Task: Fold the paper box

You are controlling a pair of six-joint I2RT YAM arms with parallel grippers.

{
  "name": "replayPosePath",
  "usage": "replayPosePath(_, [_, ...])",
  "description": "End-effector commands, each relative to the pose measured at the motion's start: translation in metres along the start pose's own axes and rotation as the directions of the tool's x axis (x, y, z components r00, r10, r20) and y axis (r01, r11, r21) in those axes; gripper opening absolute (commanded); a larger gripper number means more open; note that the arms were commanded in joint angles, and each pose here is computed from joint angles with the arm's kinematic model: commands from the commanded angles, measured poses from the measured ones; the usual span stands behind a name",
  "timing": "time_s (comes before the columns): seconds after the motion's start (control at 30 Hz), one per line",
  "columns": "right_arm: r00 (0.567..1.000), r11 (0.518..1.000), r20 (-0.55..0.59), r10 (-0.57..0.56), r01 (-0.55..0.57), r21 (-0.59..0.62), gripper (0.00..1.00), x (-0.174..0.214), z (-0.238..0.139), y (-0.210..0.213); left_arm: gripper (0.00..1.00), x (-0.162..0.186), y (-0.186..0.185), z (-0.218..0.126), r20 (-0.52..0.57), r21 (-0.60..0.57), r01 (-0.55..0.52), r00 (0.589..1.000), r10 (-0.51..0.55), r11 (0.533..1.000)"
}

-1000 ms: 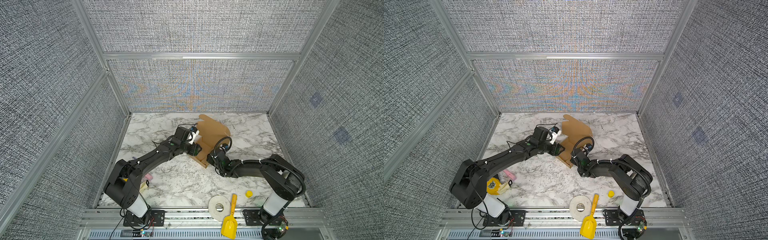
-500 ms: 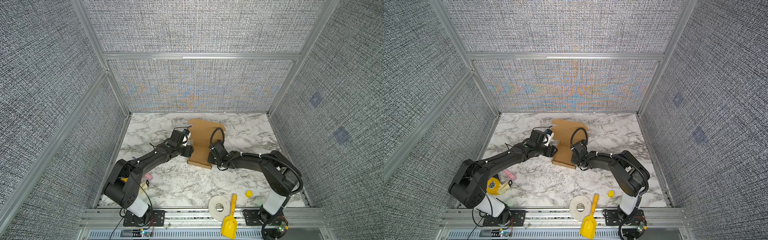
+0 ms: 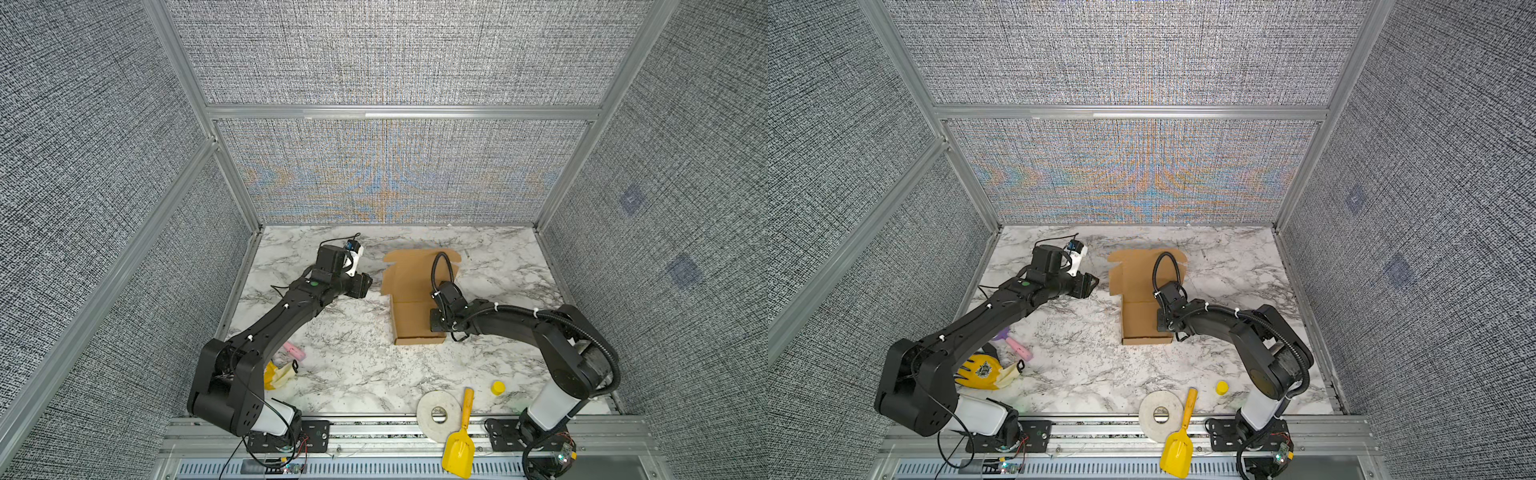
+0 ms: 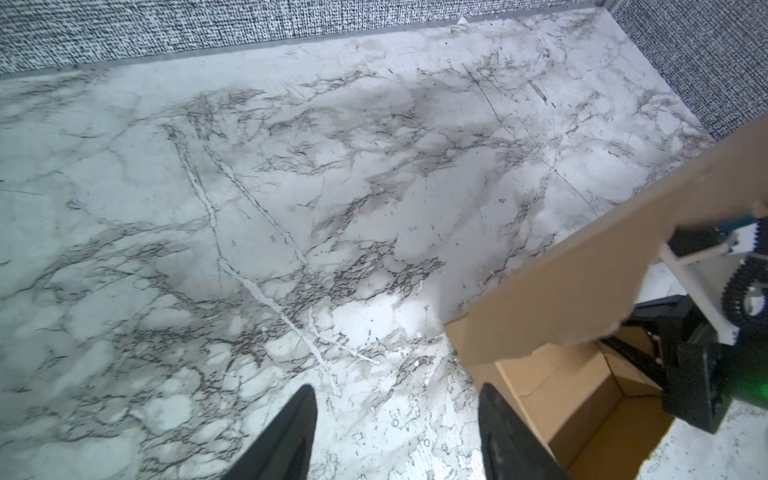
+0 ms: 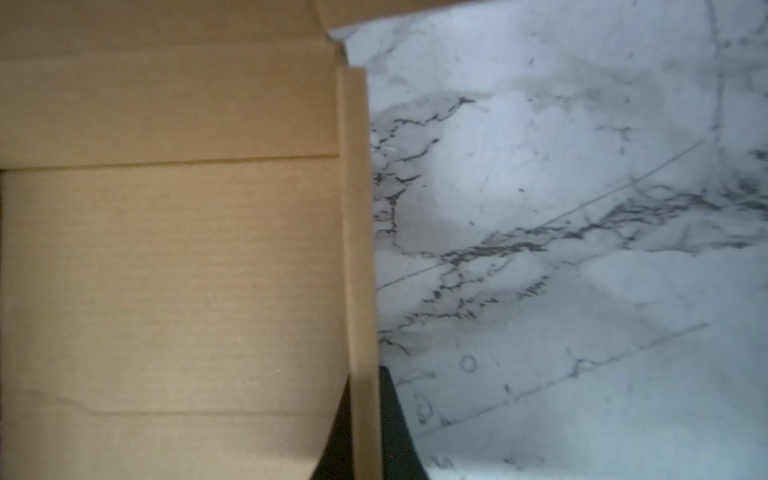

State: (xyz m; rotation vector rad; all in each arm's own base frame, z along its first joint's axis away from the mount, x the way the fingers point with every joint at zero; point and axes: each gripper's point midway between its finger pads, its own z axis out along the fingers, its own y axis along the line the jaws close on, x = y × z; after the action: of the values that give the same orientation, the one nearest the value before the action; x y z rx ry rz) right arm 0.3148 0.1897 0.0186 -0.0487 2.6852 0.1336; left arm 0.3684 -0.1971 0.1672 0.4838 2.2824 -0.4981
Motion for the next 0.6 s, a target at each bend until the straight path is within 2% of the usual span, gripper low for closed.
replayPosePath(0.0, [0.983, 0.988, -0.166, -0.084, 0.104, 0.117, 0.0, 0.041, -0.006, -0.033, 0.64, 0.0, 0.006, -0.003, 0.001, 0.015, 0.004, 1.0, -0.004, 1.0])
replayPosePath(0.1, [0.984, 0.986, -0.154, -0.095, 0.114, 0.121, 0.02, 0.036, -0.008, -0.033, 0.64, -0.001, 0.014, -0.005, 0.009, -0.002, -0.001, 1.0, 0.001, 1.0])
replayPosePath(0.2, [0.984, 0.986, -0.132, -0.117, 0.131, 0.102, 0.19, 0.03, -0.009, -0.028, 0.64, 0.002, 0.017, -0.003, 0.007, -0.003, 0.001, 1.0, -0.001, 1.0])
replayPosePath(0.57, [0.988, 0.985, -0.087, -0.128, 0.137, 0.107, 0.4, 0.012, -0.012, -0.025, 0.64, 0.005, 0.019, 0.001, 0.001, -0.002, 0.012, 1.0, -0.012, 1.0])
